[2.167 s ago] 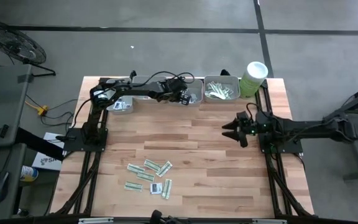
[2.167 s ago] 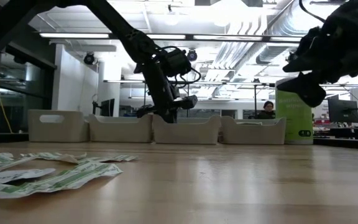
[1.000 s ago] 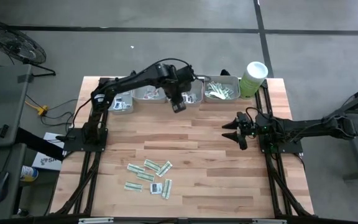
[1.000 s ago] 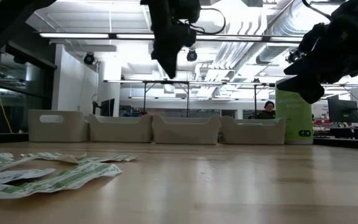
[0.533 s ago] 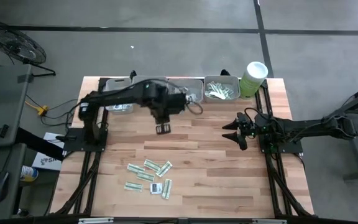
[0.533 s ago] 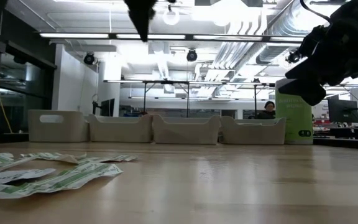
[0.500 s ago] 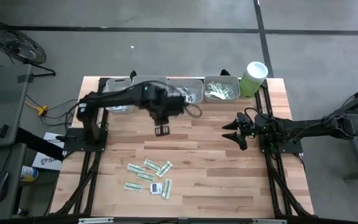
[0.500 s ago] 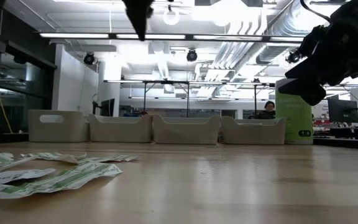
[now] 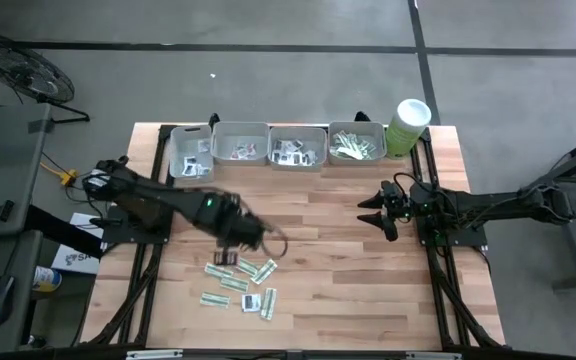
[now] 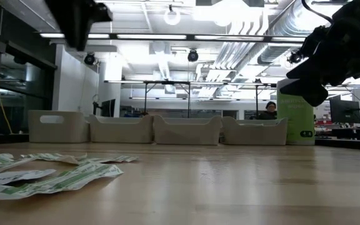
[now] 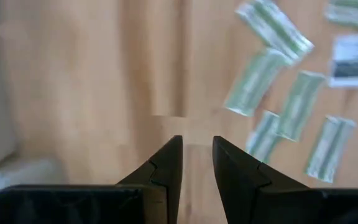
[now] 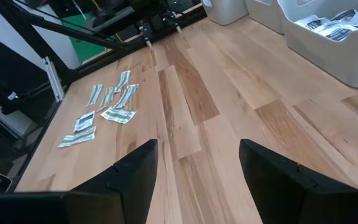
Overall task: Pick & Place First Aid Supplies
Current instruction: Put the gray towelette pack into the middle right gray bin
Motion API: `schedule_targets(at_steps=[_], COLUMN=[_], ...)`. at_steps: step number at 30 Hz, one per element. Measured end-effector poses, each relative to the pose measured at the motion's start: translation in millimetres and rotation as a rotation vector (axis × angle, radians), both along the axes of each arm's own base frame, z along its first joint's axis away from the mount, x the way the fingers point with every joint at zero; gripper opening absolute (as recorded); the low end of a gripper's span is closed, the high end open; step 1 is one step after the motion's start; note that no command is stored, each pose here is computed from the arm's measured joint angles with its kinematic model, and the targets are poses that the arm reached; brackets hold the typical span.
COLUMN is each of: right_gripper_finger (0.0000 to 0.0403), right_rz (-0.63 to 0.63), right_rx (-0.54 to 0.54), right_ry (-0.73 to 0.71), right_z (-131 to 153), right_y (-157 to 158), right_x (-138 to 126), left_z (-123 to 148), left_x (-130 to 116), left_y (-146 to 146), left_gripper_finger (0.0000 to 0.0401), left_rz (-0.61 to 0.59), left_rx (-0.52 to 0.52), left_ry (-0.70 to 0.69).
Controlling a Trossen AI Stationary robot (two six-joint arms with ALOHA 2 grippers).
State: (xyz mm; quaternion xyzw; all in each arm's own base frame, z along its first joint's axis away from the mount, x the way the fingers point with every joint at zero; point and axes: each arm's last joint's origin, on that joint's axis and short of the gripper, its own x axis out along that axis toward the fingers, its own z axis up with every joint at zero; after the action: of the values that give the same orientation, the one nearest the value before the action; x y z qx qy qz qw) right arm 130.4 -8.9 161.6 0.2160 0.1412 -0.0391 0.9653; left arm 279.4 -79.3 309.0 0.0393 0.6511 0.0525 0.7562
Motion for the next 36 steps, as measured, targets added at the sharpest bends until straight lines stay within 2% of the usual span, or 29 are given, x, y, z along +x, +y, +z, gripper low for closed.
schedule_targets(at_steps=[5, 11, 17, 22, 31, 36], right_gripper_finger=[0.0220, 0.0220, 0.0220, 0.0220, 0.0220, 0.0220], right_rz=[-0.013, -0.015, -0.041, -0.039, -0.059, -0.071], right_rx=[0.025, 0.026, 0.068, 0.006, 0.065, 0.104], right_ry=[0.009, 0.008, 0.015, 0.031, 0.049, 0.095], right_z=[-0.8, -0.7, -1.5, -2.8, -4.7, -9.2], right_y=[-0.1, -0.2, -0.5, -1.0, -1.0, -0.9], right_x=[-0.2, -0.2, -0.5, -0.9, -1.1, -2.0], left_z=[-35.8, -67.5, -84.1, -91.5, -117.9, -124.9], left_x=[-6.4, -3.4, 2.8, 5.4, 3.5, 10.7], left_y=[-24.0, -41.3, -44.6, -51.3, -70.7, -84.2], left_gripper_finger=[0.0087, 0.0087, 0.0087, 0.0087, 0.0090, 0.0124], left_rz=[-0.144, -0.307, -0.442, -0.610, -0.810, -0.846], left_rx=[-0.055, -0.144, -0.191, -0.240, -0.182, -0.184], left_ry=[-0.021, -0.109, -0.206, -0.284, -0.249, -0.318])
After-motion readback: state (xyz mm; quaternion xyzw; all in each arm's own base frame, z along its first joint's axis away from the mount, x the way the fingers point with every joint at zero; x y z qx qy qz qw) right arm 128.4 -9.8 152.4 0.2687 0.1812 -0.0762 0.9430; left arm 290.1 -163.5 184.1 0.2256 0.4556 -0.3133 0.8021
